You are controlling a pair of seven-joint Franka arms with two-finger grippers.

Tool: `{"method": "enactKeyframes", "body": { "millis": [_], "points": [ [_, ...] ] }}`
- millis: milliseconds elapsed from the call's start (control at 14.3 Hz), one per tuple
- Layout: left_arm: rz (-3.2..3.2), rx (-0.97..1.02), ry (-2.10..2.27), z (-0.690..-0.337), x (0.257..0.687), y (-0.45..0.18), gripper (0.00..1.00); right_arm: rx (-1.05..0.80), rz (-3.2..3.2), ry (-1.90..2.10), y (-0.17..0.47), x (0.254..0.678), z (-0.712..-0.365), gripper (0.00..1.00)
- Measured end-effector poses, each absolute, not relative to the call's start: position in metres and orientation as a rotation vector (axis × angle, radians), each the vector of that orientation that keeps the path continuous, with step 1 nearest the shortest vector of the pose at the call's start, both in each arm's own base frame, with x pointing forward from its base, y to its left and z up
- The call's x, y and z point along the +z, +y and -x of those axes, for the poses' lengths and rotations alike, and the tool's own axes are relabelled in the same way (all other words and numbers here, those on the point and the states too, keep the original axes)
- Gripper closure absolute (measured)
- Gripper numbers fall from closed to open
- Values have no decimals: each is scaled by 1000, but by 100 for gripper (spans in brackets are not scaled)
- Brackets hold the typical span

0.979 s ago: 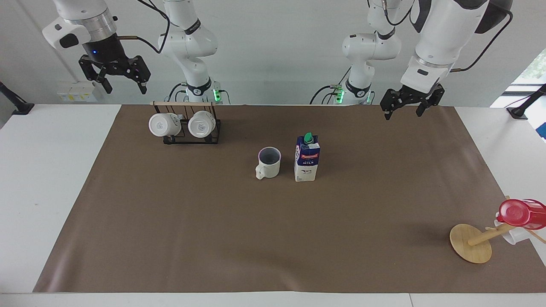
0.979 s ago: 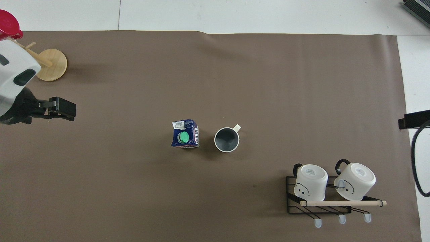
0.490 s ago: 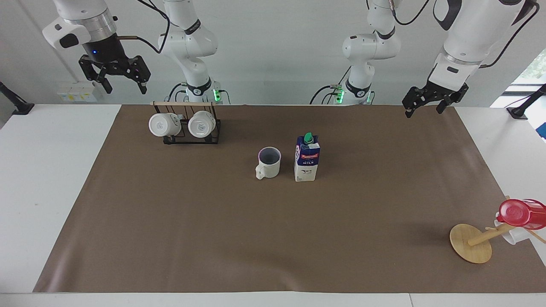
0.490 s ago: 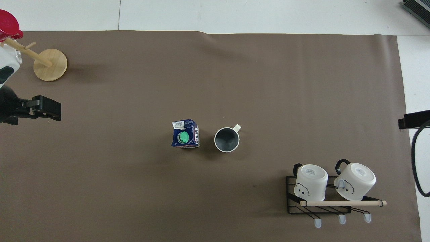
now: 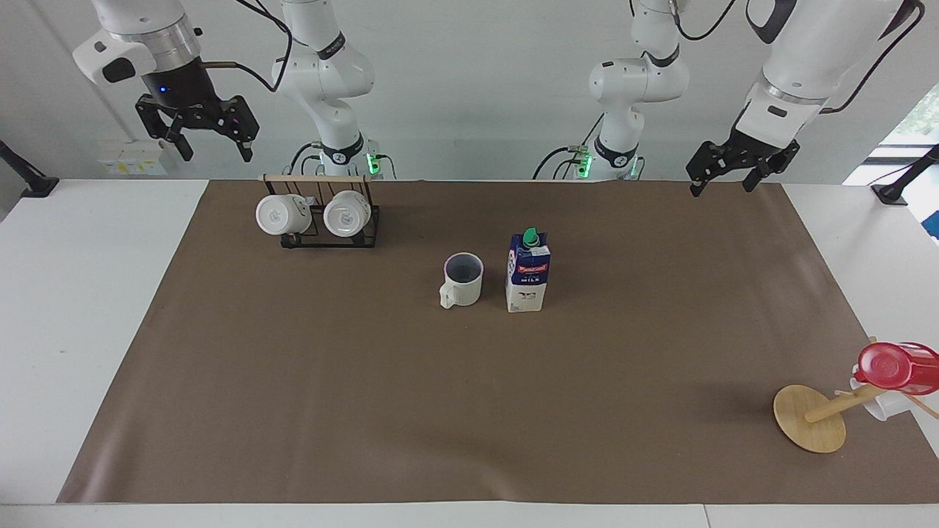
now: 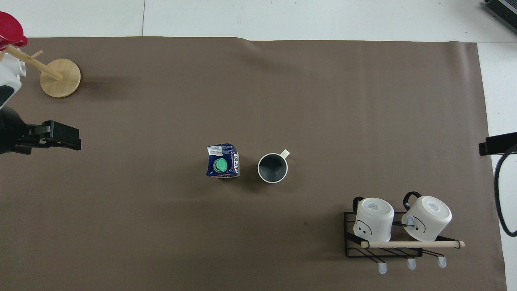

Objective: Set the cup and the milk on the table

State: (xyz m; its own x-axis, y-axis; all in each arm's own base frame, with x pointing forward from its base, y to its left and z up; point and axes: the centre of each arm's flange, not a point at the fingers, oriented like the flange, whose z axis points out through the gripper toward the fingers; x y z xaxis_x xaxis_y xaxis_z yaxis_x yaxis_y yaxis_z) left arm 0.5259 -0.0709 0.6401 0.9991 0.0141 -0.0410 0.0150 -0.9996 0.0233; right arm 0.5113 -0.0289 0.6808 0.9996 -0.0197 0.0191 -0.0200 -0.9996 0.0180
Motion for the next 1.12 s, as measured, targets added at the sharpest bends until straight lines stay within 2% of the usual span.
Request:
{"method": "enactKeyframes", "body": {
  "millis": [1119],
  "points": [
    [-3109,-44,-122,-528,641,-65,0,30,-3123,-31,-29,681,-511,0]
  ]
}}
